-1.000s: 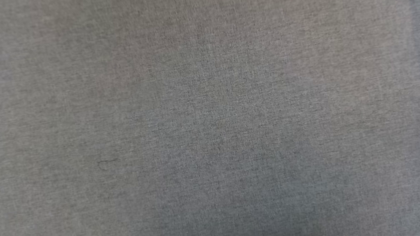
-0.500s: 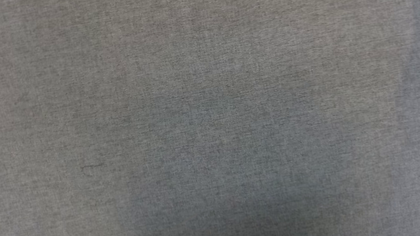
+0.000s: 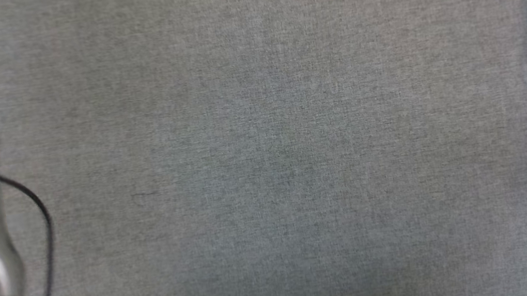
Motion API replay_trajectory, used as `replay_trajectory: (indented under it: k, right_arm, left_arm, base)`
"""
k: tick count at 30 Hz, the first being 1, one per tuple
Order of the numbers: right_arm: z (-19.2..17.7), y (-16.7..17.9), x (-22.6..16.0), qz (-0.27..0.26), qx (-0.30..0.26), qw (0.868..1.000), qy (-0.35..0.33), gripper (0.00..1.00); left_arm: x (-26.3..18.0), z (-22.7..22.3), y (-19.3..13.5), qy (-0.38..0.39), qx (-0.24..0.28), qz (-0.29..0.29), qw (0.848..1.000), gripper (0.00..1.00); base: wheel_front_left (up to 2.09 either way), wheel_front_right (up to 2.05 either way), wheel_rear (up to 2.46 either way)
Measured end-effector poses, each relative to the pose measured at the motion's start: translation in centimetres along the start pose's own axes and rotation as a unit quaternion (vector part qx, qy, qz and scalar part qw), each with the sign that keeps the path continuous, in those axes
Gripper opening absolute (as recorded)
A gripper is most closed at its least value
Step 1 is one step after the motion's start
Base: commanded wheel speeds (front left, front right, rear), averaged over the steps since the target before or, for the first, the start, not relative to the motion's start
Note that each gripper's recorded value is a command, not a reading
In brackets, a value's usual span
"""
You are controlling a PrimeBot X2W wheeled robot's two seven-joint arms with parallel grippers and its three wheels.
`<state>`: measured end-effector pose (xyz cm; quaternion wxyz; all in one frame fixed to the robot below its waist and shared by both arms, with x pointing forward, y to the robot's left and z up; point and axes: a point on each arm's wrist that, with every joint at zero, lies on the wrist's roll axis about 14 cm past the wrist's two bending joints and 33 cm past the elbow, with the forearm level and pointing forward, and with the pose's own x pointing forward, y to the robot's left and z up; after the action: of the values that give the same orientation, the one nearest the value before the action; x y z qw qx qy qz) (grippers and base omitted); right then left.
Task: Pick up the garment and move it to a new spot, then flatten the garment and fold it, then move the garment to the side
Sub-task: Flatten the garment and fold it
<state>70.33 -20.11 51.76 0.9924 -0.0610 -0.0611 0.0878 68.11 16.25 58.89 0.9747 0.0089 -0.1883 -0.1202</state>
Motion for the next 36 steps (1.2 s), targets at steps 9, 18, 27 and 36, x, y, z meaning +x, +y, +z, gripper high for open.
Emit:
replay_trajectory:
  k: [9, 18, 27, 36]
  right_arm:
    - [-2.4, 2.7, -7.5, 0.037, 0.026, 0.998, 0.052, 0.0]
    - [-3.0, 5.5, -14.8, 0.067, 0.063, 0.991, 0.094, 0.0]
    - [-2.4, 8.2, -19.3, 0.092, 0.105, 0.984, 0.114, 0.0]
    - [-4.1, 9.0, -24.4, 0.103, 0.117, 0.974, 0.167, 0.0]
  left_arm:
    - [-10.6, -4.0, -2.0, 0.112, -0.04, 0.012, 0.993, 0.0]
    - [-21.5, -5.0, -3.2, 0.216, -0.053, 0.029, 0.975, 0.0]
    - [-28.4, -2.8, -2.5, 0.261, -0.049, 0.054, 0.963, 0.0]
    - [-33.6, -2.0, -5.5, 0.33, -0.067, 0.012, 0.941, 0.0]
  base:
    - [0.0, 0.0, 0.0]
    - [0.0, 0.0, 0.0]
    - [0.0, 0.0, 0.0]
    - [0.0, 0.0, 0.0]
